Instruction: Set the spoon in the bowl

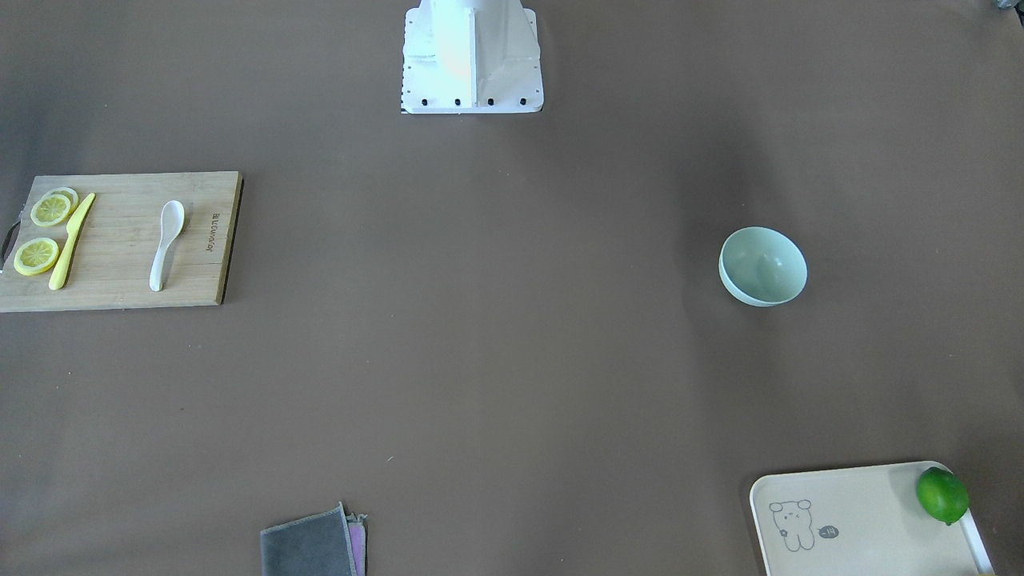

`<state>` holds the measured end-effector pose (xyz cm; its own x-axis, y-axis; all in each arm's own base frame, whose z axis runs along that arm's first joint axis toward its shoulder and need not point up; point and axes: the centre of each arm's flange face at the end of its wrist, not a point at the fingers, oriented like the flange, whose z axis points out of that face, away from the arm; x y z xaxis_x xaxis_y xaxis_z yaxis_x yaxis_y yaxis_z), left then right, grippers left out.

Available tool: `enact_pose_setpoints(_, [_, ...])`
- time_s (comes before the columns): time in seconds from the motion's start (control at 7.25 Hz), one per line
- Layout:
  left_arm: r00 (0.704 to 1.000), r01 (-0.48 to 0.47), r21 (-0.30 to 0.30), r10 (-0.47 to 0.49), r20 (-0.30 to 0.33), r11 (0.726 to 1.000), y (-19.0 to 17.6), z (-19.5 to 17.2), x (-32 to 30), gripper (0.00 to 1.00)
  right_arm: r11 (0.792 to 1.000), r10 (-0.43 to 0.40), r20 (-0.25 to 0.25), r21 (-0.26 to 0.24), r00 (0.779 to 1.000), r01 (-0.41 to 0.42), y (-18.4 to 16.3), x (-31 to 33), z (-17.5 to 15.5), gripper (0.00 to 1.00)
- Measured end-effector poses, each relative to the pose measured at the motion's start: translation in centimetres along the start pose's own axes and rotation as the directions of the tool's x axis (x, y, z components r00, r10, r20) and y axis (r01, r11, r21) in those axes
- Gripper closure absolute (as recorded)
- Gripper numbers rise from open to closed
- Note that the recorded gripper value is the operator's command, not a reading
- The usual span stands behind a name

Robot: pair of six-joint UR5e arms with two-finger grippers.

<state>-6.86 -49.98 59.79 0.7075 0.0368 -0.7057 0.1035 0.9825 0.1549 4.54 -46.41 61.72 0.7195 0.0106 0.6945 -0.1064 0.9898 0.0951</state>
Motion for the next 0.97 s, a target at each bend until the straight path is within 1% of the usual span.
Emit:
enact_pose_setpoints(0.28, [1.000, 0.003, -0.001, -0.003, 0.000, 1.000, 0.1, 0.0, 0.0, 0.02, 1.000, -0.005, 0.013, 0.003, 1.000, 0.005, 0.0, -0.2, -0.1, 0.00])
enact_pose_setpoints(0.69, [1.000, 0.012, -0.007, -0.012, -0.001, 1.000, 0.1, 0.4, -0.1, 0.02, 0.999, -0.026, 0.021, 0.020, 0.999, 0.025, 0.1, -0.6, -0.5, 0.00])
enact_pose_setpoints(0.97, [1.000, -0.018, 0.022, 0.018, -0.008, 1.000, -0.3, -0.2, 0.7, 0.02, 0.999, -0.033, 0.024, 0.027, 0.999, 0.032, -0.5, -1.0, -0.7, 0.00])
